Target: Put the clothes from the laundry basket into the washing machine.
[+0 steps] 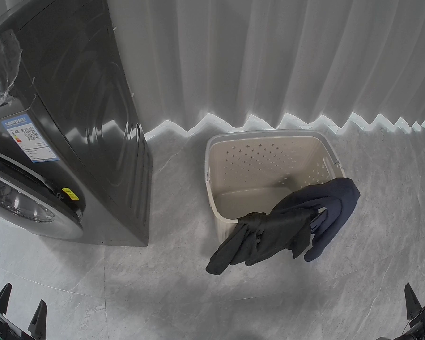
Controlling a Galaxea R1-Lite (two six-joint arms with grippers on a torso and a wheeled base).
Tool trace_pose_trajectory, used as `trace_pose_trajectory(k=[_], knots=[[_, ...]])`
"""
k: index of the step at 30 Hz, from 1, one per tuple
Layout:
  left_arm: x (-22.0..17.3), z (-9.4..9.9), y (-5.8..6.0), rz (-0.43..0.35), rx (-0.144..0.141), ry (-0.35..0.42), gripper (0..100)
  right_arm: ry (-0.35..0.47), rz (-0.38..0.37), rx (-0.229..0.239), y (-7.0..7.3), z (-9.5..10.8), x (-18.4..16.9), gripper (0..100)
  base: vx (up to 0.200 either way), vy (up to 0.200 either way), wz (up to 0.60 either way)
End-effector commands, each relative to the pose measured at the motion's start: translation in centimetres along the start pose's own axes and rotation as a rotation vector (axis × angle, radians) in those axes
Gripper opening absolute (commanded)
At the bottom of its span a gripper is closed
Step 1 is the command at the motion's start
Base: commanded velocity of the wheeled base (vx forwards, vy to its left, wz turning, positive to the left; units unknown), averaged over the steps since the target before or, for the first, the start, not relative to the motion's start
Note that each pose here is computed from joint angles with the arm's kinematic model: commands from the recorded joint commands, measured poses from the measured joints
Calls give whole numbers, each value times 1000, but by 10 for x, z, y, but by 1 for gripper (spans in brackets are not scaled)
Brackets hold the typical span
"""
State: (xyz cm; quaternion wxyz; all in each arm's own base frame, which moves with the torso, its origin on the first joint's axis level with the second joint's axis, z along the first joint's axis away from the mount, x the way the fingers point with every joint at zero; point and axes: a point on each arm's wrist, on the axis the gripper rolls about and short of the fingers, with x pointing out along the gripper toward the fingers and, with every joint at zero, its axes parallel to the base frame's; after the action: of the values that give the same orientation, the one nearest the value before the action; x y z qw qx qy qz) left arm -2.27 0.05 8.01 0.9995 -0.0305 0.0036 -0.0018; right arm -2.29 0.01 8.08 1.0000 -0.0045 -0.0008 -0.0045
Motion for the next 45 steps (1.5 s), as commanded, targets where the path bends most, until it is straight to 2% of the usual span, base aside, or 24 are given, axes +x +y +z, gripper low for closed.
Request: trace_pose_trajectory(k=[1,45], knots=[[0,-5,0,1,0,1,100,3,0,0,0,-5,0,100,0,200,0],[0,-5,0,1,-2,1,100,2,0,0,0,-5,0,100,0,195,0]])
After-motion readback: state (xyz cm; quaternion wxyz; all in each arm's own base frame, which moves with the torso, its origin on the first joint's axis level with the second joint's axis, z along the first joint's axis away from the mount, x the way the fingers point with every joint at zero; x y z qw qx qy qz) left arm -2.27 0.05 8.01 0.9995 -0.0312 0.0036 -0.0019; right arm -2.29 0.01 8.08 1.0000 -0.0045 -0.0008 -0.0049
